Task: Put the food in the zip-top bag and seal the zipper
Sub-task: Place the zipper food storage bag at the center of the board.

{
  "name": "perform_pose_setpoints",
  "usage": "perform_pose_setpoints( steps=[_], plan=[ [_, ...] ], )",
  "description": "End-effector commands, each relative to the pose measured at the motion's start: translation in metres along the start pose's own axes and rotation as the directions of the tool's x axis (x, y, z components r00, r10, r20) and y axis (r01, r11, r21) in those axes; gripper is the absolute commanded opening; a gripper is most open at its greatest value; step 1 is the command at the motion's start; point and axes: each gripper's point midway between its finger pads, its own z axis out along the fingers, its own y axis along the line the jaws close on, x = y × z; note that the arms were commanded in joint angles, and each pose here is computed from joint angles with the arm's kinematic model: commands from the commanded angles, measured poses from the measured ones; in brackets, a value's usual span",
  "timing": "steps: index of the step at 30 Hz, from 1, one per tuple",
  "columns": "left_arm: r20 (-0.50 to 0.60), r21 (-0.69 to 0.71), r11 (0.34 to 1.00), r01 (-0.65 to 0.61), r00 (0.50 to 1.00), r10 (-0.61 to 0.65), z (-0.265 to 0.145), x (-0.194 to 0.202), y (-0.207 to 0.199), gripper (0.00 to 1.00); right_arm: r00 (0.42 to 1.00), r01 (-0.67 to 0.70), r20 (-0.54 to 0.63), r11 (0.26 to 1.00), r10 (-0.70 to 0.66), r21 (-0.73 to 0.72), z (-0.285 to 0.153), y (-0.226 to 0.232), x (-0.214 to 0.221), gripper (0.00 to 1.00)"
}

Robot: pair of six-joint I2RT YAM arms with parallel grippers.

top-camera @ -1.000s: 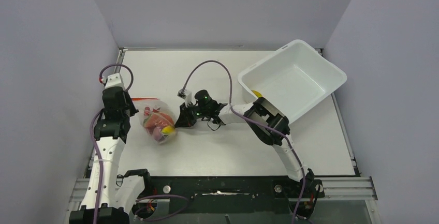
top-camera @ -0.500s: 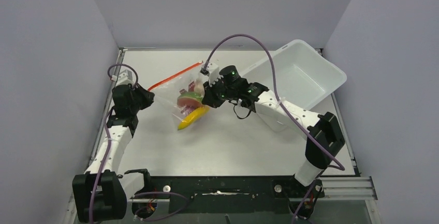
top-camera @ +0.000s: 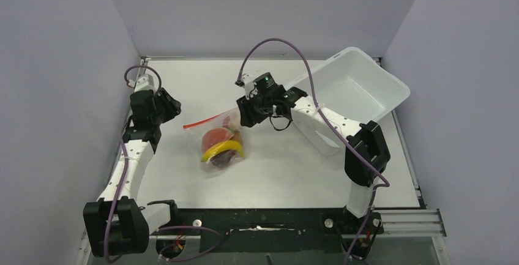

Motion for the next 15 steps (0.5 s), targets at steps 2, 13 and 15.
perform_pose_setpoints(
  steps=[2, 13, 15],
  plan=[
    [-0.041, 0.173, 0.985, 0.022, 0.999, -0.015, -0.012, -0.002, -0.052, 0.35, 0.996, -0.013, 0.085, 0.999, 0.017, -0.051, -0.011, 0.000, -0.018, 0.40],
    [-0.272, 0.327, 0.936, 0.132, 0.961, -0.041, -0.035, 0.098, -0.107, 0.33, 0.999, -0.034, -0.038, 0.992, 0.029, -0.125, 0.040, 0.009, 0.031, 0.49],
    [-0.322, 0.284, 0.948, 0.144, 0.946, -0.048, -0.037, 0.124, -0.090, 0.33, 0.996, -0.045, -0.085, 0.997, 0.039, -0.069, 0.047, -0.004, 0.053, 0.42]
  ],
)
